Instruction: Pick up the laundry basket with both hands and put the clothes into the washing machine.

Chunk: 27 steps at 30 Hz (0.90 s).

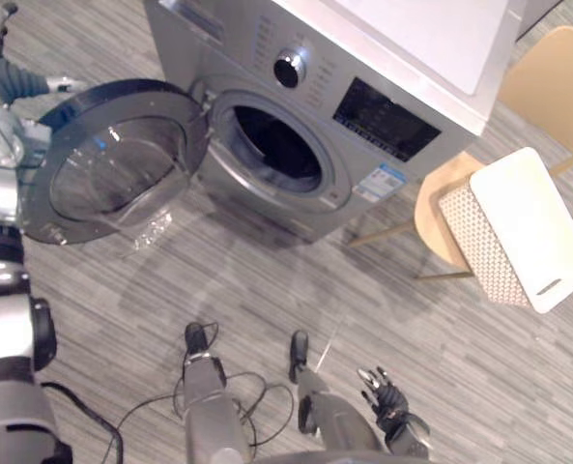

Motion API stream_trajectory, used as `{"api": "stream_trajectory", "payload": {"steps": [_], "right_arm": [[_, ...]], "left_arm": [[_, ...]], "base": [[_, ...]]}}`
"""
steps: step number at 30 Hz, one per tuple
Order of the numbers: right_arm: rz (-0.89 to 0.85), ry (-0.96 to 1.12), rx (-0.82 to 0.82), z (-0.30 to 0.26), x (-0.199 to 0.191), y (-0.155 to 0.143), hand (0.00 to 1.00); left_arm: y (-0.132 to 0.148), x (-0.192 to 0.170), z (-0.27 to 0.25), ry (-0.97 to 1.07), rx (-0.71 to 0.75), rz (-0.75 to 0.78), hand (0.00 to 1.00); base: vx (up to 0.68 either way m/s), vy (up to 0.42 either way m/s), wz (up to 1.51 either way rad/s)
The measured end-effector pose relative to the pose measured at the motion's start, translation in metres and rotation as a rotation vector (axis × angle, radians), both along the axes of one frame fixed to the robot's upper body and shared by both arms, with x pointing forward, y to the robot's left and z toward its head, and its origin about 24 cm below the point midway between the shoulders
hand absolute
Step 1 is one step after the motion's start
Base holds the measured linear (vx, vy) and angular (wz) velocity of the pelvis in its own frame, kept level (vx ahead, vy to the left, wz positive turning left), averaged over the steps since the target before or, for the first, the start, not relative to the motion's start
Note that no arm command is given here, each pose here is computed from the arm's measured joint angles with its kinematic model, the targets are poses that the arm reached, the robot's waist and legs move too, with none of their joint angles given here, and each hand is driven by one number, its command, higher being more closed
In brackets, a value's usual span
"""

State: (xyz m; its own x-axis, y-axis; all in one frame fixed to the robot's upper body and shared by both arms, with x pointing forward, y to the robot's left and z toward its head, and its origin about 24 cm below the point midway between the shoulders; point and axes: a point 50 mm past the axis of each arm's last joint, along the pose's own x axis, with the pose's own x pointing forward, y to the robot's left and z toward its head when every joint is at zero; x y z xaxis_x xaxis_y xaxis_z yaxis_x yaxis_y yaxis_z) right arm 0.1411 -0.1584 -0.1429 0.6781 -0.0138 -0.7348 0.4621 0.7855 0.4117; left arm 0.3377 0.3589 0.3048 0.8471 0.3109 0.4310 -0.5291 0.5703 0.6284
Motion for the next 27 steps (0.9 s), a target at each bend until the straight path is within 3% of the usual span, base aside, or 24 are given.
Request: {"api": "stream_trajectory", "payload": {"steps": [12, 27], "right_arm": [[0.090, -0.022, 0.024, 0.001, 0.002, 0.013, 0.00], [0.151, -0.014, 0.050, 0.000, -0.002, 0.019, 0.00]], "left_arm": [[-0.009, 0.010, 0.022, 0.010, 0.065, 0.048, 0.00], [-0.098, 0.054, -0.005, 0.202, 0.313, -0.205, 0.00]], "base": [[-0.01, 0.040, -0.12], [-0.02, 0.028, 0.09]]}}
